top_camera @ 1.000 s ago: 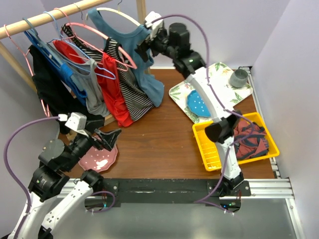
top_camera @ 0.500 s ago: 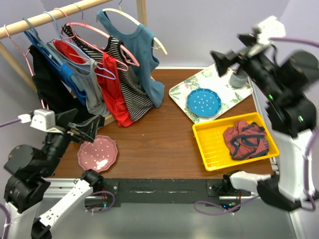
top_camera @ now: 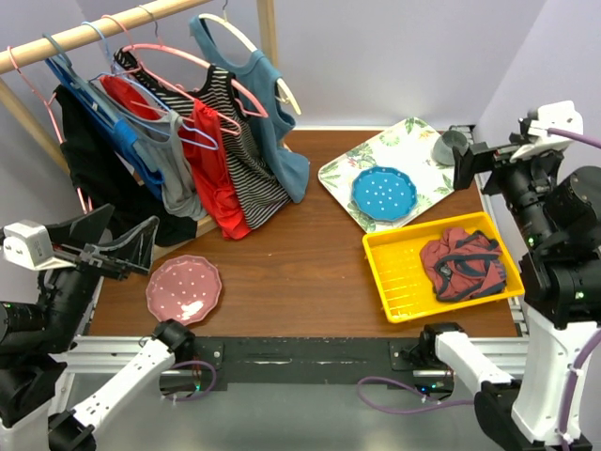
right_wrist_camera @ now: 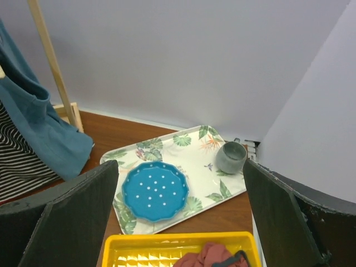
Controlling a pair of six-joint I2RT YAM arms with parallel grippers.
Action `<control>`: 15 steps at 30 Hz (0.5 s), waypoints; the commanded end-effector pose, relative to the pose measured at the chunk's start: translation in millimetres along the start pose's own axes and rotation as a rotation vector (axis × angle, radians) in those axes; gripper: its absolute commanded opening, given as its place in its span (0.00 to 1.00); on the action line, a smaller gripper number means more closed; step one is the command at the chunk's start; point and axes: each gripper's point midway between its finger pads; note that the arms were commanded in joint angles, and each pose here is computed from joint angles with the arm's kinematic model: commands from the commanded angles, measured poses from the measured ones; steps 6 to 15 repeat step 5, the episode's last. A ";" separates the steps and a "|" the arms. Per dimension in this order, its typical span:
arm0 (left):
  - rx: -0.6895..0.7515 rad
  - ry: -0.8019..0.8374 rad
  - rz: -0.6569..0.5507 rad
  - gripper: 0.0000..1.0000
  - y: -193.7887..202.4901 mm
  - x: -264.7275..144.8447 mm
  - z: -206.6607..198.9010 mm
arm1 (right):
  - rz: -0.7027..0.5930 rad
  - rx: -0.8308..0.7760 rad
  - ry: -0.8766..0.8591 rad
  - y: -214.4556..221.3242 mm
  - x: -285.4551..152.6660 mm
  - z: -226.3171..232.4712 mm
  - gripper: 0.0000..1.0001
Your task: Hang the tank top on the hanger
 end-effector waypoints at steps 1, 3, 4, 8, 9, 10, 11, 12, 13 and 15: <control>0.017 0.021 0.003 1.00 -7.2 -5.6 -2.8 | -0.029 0.032 -0.019 -11.8 -7.5 2.8 0.99; 0.018 0.025 0.012 1.00 -6.4 -6.9 -3.1 | -0.031 0.038 -0.020 -13.7 -7.2 2.8 0.99; 0.018 0.027 0.016 1.00 -6.1 -7.1 -3.3 | -0.029 0.038 -0.019 -14.0 -4.9 2.2 0.99; 0.018 0.028 0.018 1.00 -6.2 -7.2 -3.5 | -0.030 0.035 -0.016 -15.0 -4.9 1.3 0.99; 0.018 0.028 0.018 1.00 -6.2 -7.2 -3.5 | -0.030 0.035 -0.016 -15.0 -4.9 1.3 0.99; 0.018 0.028 0.018 1.00 -6.2 -7.2 -3.5 | -0.030 0.035 -0.016 -15.0 -4.9 1.3 0.99; 0.018 0.028 0.018 1.00 -6.2 -7.2 -3.5 | -0.030 0.035 -0.016 -15.0 -4.9 1.3 0.99; 0.018 0.028 0.018 1.00 -6.2 -7.2 -3.5 | -0.030 0.035 -0.016 -15.0 -4.9 1.3 0.99; 0.018 0.028 0.018 1.00 -6.2 -7.2 -3.5 | -0.030 0.035 -0.016 -15.0 -4.9 1.3 0.99; 0.018 0.028 0.018 1.00 -6.2 -7.2 -3.5 | -0.030 0.035 -0.016 -15.0 -4.9 1.3 0.99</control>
Point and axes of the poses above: each gripper's point midway between its finger pads, its own x axis out along the fingers, its own z axis along the line the jaws close on, y = z × x, and after that the axes turned 4 degrees about -x, right-handed
